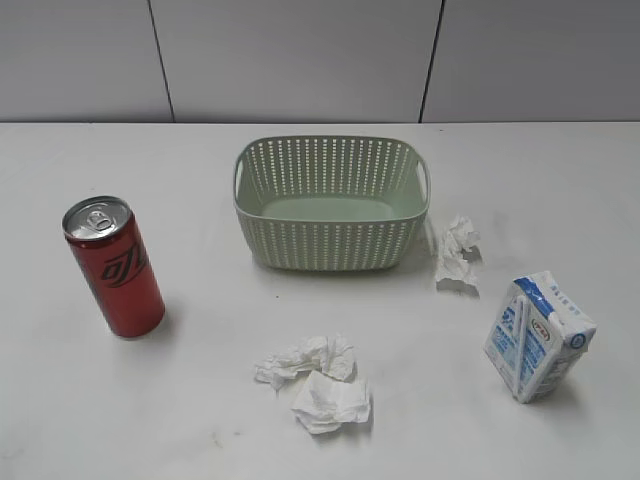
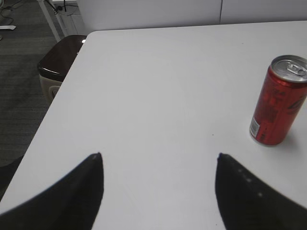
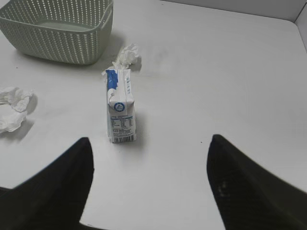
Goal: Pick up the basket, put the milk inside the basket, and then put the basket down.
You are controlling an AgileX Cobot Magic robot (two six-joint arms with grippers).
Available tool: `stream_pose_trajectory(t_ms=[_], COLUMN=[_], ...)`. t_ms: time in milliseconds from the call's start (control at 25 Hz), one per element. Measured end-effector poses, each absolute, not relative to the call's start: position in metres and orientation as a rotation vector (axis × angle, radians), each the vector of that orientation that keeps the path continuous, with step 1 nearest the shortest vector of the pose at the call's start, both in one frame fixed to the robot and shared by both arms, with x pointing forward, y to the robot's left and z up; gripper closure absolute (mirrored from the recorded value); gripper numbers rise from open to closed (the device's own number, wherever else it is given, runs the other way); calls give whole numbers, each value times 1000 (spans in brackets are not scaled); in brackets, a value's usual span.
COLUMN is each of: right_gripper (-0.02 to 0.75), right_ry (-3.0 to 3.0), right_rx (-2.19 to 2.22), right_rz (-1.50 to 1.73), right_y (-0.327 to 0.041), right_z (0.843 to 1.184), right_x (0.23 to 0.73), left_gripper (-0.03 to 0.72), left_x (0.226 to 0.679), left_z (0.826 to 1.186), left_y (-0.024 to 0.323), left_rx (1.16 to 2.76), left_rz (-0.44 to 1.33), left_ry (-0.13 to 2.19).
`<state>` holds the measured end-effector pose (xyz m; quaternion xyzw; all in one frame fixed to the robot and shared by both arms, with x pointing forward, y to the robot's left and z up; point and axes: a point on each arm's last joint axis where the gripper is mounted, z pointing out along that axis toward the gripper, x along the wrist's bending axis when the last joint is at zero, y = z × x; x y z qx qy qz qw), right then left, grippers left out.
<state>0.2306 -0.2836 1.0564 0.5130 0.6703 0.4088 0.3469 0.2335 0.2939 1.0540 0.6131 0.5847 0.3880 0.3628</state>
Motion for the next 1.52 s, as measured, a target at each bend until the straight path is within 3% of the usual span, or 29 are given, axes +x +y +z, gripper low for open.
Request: stream_pose_trajectory(t_ms=[1000,1240,1520], right_gripper=[181,181,181], right_ry=[1738,1737,1737], right_rx=[1332,1332,1332], right_rz=[1061,1062,1063], right_y=[-284,-284,-284], right_z=[1056,1057,1057], right_x=[231,231,231], left_gripper=[130,130,130], left_x=[233,241,283], left_z=[1055,1075,1105], left_y=[294,295,299], left_rx=[1575,1506,1537], left_rz=[1003,1063,1035], left_ry=[1502,1446,1469])
